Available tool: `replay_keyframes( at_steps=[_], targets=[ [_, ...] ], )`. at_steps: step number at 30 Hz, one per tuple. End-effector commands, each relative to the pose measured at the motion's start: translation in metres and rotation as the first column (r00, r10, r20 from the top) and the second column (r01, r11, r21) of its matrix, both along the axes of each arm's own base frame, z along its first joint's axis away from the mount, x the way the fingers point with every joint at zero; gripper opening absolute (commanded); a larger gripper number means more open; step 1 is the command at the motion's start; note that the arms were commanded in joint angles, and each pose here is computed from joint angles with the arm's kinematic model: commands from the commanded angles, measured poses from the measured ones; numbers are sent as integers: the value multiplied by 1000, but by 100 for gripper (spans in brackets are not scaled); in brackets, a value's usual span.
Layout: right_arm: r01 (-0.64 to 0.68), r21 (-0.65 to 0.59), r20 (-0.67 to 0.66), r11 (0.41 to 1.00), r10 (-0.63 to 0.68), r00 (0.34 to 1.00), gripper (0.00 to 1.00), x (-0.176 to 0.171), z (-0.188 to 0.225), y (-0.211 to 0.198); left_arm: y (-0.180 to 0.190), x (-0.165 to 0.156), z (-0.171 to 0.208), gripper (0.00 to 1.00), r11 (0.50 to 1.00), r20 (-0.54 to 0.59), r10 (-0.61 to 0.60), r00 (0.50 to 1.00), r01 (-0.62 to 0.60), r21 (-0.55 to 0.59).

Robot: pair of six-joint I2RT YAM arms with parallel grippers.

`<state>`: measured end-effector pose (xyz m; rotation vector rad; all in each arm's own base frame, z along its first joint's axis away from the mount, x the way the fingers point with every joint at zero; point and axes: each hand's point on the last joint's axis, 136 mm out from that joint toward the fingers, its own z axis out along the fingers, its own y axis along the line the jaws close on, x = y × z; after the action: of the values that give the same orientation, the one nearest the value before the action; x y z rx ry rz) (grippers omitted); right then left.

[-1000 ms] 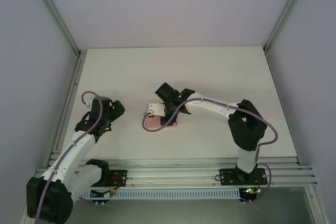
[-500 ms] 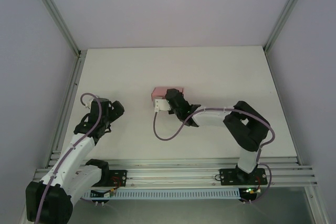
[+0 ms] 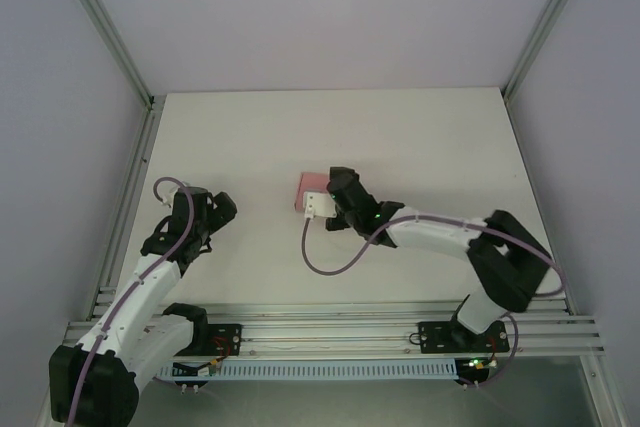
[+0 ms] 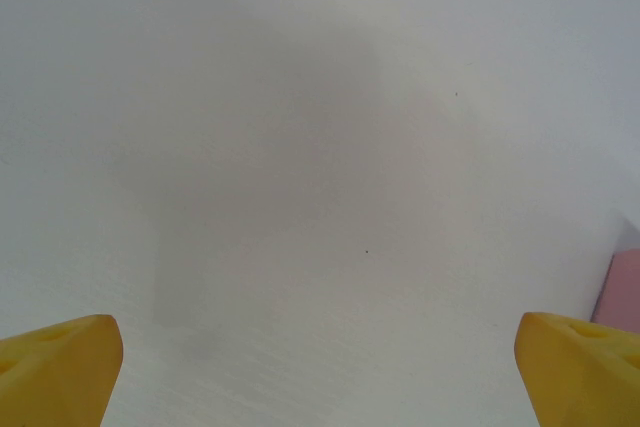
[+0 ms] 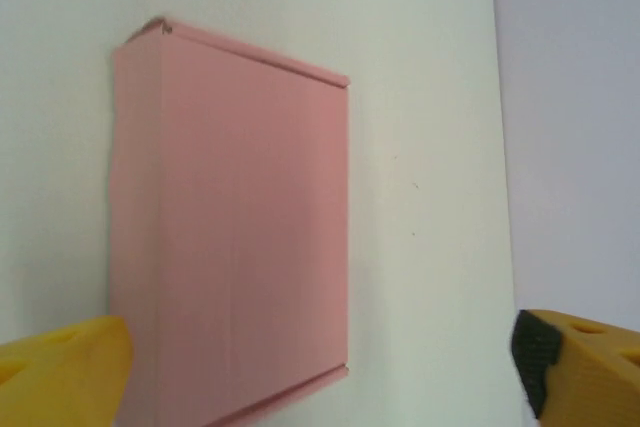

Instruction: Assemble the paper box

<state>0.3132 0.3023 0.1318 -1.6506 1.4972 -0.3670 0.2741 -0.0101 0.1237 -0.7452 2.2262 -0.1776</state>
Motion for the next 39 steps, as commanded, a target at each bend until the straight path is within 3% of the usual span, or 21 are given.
replay_keyframes(
  at_steps=[1, 4, 6, 9, 10, 13, 16, 18, 22, 24, 26, 28, 29, 33, 39],
  targets=[
    [14, 121, -170, 993, 7, 985, 100, -29, 10, -6, 7, 8, 14, 100, 999, 35, 12, 999, -14, 40],
    [140, 307, -252, 941, -62, 966, 100, -16, 33, -22, 13, 17, 19, 100, 996, 64, 26, 998, -31, 85],
    [334, 440, -324, 833, -200, 925, 100, 13, 49, -50, 20, 27, 23, 100, 988, 93, 29, 995, -43, 146],
    [619, 574, -467, 536, -406, 785, 100, 60, 64, -118, 34, 48, 26, 100, 959, 165, 27, 986, -72, 276],
    [685, 602, -505, 411, -468, 725, 100, 73, 63, -145, 36, 56, 25, 100, 947, 191, 11, 982, -72, 314],
    [759, 640, -591, 120, -556, 585, 100, 93, 48, -214, 44, 74, 21, 100, 904, 251, -16, 968, -93, 418],
    [735, 678, -583, 0, -609, 538, 100, 102, 22, -258, 47, 89, 9, 100, 884, 297, -29, 954, -114, 453],
    [723, 691, -569, 7, -611, 550, 100, 106, 15, -262, 37, 99, -2, 100, 879, 296, -106, 949, -50, 474],
    [657, 745, -484, 116, -585, 651, 100, 113, 22, -251, 26, 117, -16, 100, 866, 276, -194, 941, 32, 499],
    [629, 772, -439, 94, -638, 633, 100, 118, 27, -262, 18, 124, -26, 100, 864, 281, -248, 927, 80, 498],
    [634, 765, -410, 110, -676, 613, 100, 118, 26, -270, 14, 120, -34, 100, 877, 267, -273, 924, 125, 464],
    [627, 767, -410, 137, -648, 643, 100, 114, 27, -263, 22, 119, -35, 100, 894, 335, -261, 905, 96, 438],
    [631, 761, -419, 151, -628, 656, 100, 112, 25, -258, 22, 115, -39, 100, 906, 309, -267, 913, 128, 404],
    [673, 730, -465, 120, -635, 617, 100, 100, 18, -263, 20, 119, -39, 100, 905, 315, -283, 906, 144, 401],
    [653, 746, -463, 134, -600, 652, 100, 76, 10, -258, 21, 120, -38, 100, 902, 316, -281, 906, 137, 409]
  ],
)
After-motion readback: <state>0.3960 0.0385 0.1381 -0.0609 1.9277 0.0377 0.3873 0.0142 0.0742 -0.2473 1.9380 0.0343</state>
